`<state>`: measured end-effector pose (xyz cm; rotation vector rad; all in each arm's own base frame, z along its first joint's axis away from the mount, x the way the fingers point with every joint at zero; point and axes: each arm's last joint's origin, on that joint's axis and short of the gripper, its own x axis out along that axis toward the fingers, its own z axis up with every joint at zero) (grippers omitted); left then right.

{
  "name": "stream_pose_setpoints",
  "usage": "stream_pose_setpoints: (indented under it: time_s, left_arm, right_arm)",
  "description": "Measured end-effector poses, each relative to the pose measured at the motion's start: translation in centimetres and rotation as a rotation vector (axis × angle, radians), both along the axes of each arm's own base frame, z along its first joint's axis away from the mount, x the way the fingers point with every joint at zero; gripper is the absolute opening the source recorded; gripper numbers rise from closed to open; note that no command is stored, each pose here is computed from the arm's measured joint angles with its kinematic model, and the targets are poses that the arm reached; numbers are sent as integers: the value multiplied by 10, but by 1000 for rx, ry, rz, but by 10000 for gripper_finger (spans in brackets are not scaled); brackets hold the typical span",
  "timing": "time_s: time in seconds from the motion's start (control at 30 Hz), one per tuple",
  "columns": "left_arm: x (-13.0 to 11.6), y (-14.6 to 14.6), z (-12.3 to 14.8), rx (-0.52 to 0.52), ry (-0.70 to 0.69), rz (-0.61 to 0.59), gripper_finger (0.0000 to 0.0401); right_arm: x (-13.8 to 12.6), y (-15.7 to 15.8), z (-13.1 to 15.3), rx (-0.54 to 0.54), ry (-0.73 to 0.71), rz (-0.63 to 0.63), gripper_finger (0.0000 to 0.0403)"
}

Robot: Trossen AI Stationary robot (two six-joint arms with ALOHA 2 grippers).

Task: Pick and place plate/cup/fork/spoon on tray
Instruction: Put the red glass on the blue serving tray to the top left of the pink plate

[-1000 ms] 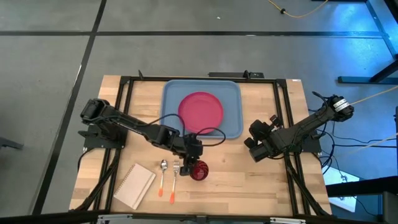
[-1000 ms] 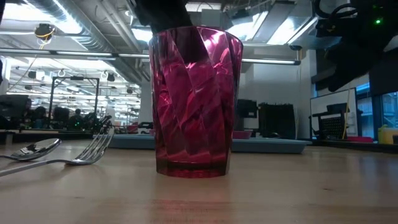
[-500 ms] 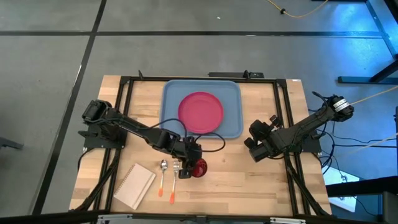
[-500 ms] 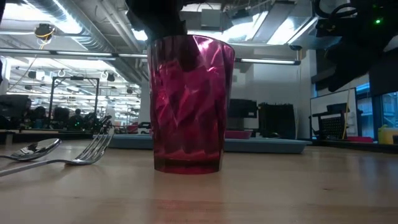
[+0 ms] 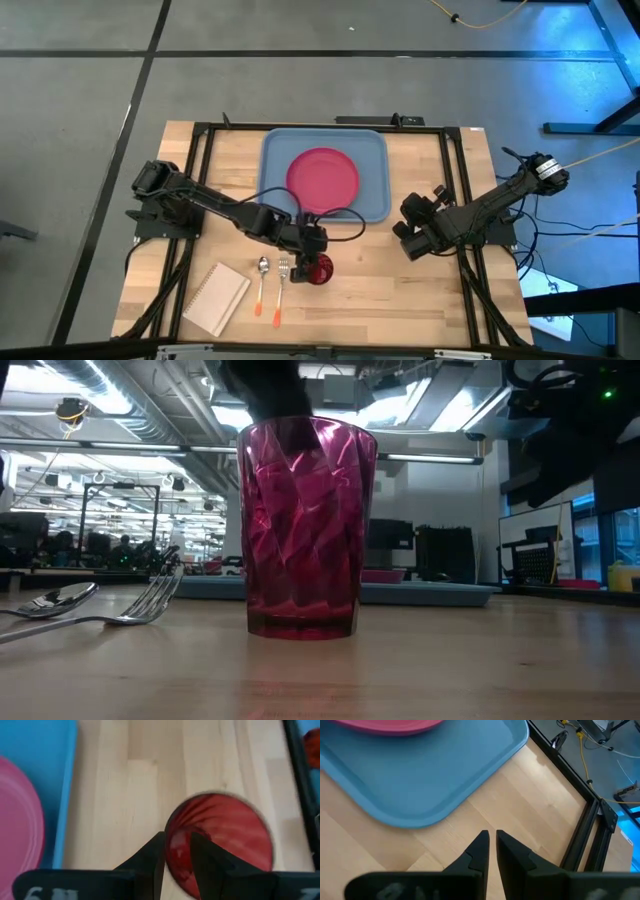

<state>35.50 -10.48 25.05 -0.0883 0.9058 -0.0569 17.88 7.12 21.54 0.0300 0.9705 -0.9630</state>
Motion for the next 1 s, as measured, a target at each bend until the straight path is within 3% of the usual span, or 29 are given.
stream_pose_setpoints:
  time_s: [0.5,1.0]
  left_arm:
    - [-4,2,-3,-7,49,92,82]
    - [-7,2,-5,-84,105,142,82]
  right_arm:
    - [-3,8,0,2,-3,45,39]
    - [-4,9,0,2,-4,50,39]
